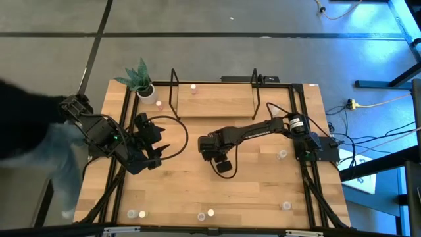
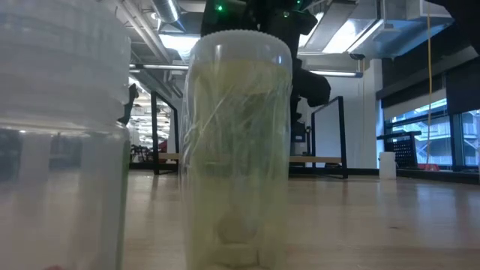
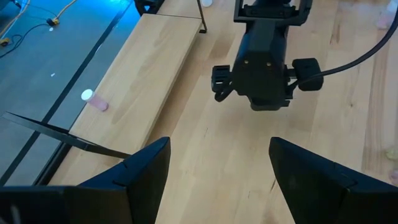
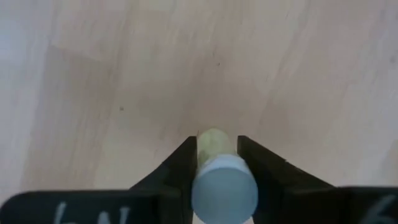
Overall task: Pick and place medicine bottles onto shelf by color
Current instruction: Put the top yellow pill bottle on the shelf
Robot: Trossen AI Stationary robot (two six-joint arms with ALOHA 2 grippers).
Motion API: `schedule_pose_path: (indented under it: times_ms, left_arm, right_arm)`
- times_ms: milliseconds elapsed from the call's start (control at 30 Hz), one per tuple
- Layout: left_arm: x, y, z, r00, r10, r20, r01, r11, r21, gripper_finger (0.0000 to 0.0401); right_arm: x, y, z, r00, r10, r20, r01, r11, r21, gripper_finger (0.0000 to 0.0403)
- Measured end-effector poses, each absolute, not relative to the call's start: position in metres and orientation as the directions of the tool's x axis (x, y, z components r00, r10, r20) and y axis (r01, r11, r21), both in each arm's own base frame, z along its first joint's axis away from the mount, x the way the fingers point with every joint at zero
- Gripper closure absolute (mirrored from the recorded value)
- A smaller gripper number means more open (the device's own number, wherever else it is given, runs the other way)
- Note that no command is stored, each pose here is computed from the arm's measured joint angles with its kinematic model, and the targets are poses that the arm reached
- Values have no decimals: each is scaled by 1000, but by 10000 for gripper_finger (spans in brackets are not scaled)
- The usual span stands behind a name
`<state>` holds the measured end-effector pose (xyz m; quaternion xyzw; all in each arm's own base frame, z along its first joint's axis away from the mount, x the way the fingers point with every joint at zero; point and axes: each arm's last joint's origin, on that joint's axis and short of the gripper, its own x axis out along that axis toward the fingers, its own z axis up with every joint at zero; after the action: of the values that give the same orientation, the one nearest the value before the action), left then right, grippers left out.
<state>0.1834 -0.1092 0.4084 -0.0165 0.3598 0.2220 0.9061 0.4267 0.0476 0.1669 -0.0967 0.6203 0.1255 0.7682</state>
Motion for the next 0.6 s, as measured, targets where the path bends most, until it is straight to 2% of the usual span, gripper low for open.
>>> schedule_pose_path:
  times_ms: [267, 600]
  left_arm:
    - [183, -109, 408, 643, 390, -659, -414, 901, 130, 134]
    - [183, -109, 408, 643, 390, -659, -414, 901, 130, 134]
  right_arm:
    - [429, 49, 182, 200, 120, -972, -262, 963, 65, 290]
    - [445, 21, 251, 312, 113, -943, -165, 984, 63, 298]
